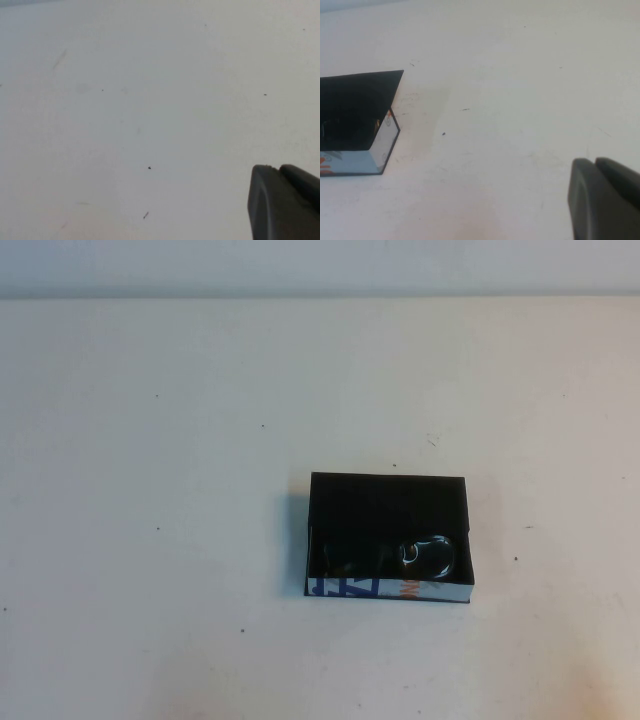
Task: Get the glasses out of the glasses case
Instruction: Pick up the glasses from the glasses case
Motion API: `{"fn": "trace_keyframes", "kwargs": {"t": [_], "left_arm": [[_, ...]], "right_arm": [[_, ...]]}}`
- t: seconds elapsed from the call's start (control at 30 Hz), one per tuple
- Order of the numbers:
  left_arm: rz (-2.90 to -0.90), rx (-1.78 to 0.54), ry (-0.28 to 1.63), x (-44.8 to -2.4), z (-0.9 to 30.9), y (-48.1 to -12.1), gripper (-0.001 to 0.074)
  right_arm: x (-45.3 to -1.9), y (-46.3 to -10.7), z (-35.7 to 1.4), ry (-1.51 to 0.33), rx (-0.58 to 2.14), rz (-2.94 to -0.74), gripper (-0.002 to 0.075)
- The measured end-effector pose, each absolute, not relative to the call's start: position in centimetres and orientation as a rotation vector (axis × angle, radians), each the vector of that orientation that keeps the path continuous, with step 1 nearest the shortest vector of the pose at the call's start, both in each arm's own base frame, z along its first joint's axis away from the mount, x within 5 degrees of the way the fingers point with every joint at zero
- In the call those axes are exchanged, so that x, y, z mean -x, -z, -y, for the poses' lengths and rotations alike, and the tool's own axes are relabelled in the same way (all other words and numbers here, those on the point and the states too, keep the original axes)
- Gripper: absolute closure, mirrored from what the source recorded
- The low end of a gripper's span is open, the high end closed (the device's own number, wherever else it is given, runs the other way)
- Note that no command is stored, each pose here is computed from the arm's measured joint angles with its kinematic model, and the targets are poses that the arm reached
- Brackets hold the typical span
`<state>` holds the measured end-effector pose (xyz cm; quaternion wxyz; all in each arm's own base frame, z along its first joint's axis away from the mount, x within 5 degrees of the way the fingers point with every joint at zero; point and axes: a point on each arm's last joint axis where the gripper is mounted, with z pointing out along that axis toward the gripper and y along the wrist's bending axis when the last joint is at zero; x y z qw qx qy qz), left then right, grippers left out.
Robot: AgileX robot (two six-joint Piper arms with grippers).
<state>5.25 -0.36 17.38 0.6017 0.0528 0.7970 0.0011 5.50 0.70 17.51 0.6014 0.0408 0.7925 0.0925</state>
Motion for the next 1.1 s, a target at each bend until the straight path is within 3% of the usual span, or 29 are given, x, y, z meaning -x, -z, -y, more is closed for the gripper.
{"fn": "trace_keyframes", "kwargs": {"t": [0.3,0.6,0.7,0.97,1.1], "left_arm": [[-1.846,-0.122,-0.003,-5.3,0.4,-17.4,0.0739],[-1.846,-0.122,-0.003,-5.3,0.4,-17.4,0.0739],[-1.846,-0.122,-0.003,-5.3,0.4,-17.4,0.0739],[-1.846,-0.122,-0.003,-5.3,0.4,-17.4,0.0739],[-1.846,-0.122,-0.003,-5.3,0.4,-17.4,0.0739]], "right_arm": [[-5.5,-17.7,-0.9,-0.309,-0.163,-1.811,0.0743],[-5.7,-19.5,-1.6,-0.937,-0.695,-1.553,0.0743],[-5.7,-19.8,-1.4,-1.045,-0.809,-1.479,0.0743],[-5.7,-19.8,-1.3,-1.042,-0.814,-1.467,0.0743],[-5.6,-20.4,-1.7,-0.92,-0.619,-1.538,0.0743]]}}
